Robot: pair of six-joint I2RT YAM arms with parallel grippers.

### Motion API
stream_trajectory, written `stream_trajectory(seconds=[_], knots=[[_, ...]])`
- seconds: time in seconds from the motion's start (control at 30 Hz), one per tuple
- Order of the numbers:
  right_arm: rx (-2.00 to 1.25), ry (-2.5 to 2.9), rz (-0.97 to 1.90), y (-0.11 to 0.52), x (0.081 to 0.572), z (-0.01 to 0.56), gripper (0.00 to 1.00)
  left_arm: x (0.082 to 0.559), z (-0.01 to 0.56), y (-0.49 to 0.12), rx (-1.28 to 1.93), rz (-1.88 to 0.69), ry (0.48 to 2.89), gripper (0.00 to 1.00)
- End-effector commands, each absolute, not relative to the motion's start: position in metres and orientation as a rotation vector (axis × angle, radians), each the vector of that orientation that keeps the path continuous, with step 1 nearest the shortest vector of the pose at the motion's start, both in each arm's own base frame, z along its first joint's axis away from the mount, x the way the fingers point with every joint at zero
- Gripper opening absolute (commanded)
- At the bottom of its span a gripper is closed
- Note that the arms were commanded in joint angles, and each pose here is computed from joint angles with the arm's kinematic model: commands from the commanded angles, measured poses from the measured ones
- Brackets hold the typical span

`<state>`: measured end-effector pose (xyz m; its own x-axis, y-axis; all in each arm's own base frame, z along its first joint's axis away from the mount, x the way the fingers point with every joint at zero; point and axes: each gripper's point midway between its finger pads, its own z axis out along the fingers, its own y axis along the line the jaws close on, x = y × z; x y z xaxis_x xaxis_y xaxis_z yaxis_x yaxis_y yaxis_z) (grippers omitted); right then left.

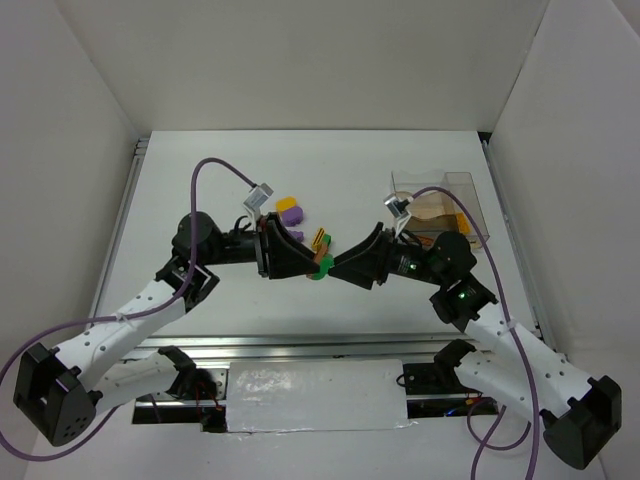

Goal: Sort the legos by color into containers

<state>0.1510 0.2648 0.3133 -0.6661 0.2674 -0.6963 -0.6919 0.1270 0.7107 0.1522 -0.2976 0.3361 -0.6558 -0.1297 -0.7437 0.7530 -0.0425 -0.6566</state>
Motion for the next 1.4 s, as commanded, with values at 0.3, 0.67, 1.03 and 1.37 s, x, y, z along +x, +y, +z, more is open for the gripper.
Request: stream_trajectory(seconds=[0.3, 0.67, 1.03, 1.37], knots=[[-0.491, 1.509, 1.686, 0.284, 0.138, 0.354, 0.60, 0.148, 0.340, -0.300, 0.729, -1.722, 1.565, 0.00], [-0.495, 1.496, 1.636, 0.283, 0.141, 0.350, 0.38, 0.144, 0.343, -0.299, 0.748, -1.726, 1.557, 0.00], [-0.606, 1.427, 1.549, 0.275, 0.133, 0.349, 0.00, 0.143, 0.357, -0.294, 0.741, -1.707, 1.543, 0.00], [-0.736, 1.449, 1.605, 0.252, 0.136, 0.320, 0.00, 0.148, 0.368, -0.278, 0.706, -1.644, 1.541, 0.00]])
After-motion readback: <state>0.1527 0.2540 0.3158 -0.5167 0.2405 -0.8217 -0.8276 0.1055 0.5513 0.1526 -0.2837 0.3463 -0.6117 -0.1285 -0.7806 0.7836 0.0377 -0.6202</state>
